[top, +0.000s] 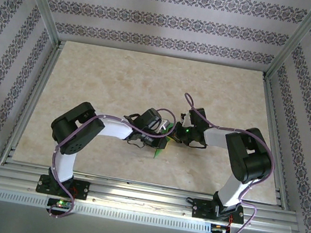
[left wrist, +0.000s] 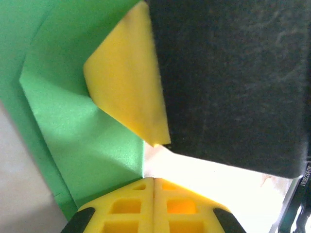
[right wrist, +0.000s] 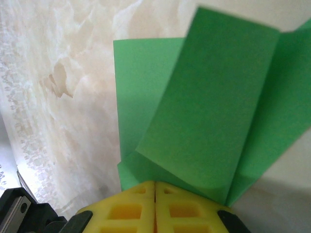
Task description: Fold a paper plane with a square sheet of paper (pick it up from the middle)
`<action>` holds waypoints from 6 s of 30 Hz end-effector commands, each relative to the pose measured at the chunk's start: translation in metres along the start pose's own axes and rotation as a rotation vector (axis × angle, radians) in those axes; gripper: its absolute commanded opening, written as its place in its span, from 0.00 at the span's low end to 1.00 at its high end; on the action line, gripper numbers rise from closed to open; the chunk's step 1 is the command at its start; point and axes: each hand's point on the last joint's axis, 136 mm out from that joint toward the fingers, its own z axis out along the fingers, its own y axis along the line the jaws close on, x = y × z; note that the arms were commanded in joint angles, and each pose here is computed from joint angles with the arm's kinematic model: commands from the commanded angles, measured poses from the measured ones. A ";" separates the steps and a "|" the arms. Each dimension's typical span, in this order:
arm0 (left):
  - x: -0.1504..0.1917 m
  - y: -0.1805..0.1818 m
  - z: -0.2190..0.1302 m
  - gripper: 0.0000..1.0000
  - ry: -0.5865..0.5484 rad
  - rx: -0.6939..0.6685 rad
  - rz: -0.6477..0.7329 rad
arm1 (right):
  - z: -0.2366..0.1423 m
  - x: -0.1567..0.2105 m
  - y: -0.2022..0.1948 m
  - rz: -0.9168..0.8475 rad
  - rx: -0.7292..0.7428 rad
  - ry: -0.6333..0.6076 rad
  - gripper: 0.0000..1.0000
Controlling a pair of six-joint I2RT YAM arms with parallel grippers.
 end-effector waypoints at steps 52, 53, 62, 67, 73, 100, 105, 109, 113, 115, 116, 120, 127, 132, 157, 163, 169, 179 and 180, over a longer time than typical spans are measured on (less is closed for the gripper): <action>0.045 0.021 -0.011 0.00 0.076 -0.001 0.010 | -0.007 -0.010 -0.023 0.026 0.120 -0.043 0.09; 0.040 0.017 -0.013 0.00 0.058 0.010 0.010 | -0.007 -0.008 -0.022 0.022 0.116 -0.036 0.08; -0.016 -0.019 -0.030 0.05 -0.112 0.088 -0.004 | -0.002 0.003 -0.024 0.018 0.119 -0.001 0.05; -0.023 -0.006 -0.023 0.08 -0.115 0.009 0.014 | -0.002 0.003 -0.024 0.017 0.119 -0.003 0.05; -0.023 0.006 -0.008 0.08 -0.081 -0.027 0.010 | -0.003 0.004 -0.024 0.022 0.119 0.000 0.05; 0.045 0.047 0.000 0.00 0.134 -0.107 -0.059 | -0.052 -0.066 -0.054 0.130 0.212 -0.256 0.07; 0.045 0.046 0.000 0.00 0.134 -0.102 -0.061 | -0.061 -0.071 -0.051 0.128 0.198 -0.261 0.07; 0.044 0.044 -0.002 0.00 0.127 -0.100 -0.063 | -0.076 -0.070 -0.021 0.069 0.118 -0.299 0.09; 0.042 0.042 -0.003 0.00 0.119 -0.094 -0.062 | -0.072 -0.055 0.011 -0.013 0.037 -0.272 0.10; 0.040 0.040 -0.004 0.00 0.112 -0.089 -0.061 | -0.060 -0.042 0.018 -0.016 0.005 -0.206 0.09; 0.039 0.039 -0.004 0.00 0.108 -0.088 -0.059 | -0.054 -0.037 0.018 -0.016 -0.001 -0.185 0.08; 0.034 0.036 -0.003 0.00 0.100 -0.080 -0.060 | -0.043 -0.026 0.007 0.006 0.009 -0.158 0.04; 0.030 0.034 -0.002 0.01 0.096 -0.076 -0.056 | -0.029 -0.016 0.006 0.007 -0.002 -0.094 0.02; 0.033 0.035 -0.003 0.00 0.097 -0.078 -0.061 | -0.025 -0.004 0.028 -0.062 -0.043 -0.096 0.02; 0.037 0.037 -0.003 0.00 0.108 -0.080 -0.062 | -0.040 -0.041 -0.055 0.068 0.218 -0.235 0.03; 0.037 0.037 -0.005 0.00 0.102 -0.082 -0.060 | -0.057 -0.060 -0.046 0.044 0.162 -0.321 0.03; 0.033 0.036 -0.004 0.00 0.083 -0.072 -0.064 | -0.074 -0.052 0.004 -0.084 0.039 -0.339 0.06; 0.031 0.035 -0.004 0.00 0.075 -0.069 -0.065 | -0.034 -0.009 0.013 -0.088 -0.025 -0.125 0.03; 0.031 0.035 -0.004 0.00 0.074 -0.069 -0.066 | -0.032 -0.008 0.009 -0.077 -0.015 -0.122 0.03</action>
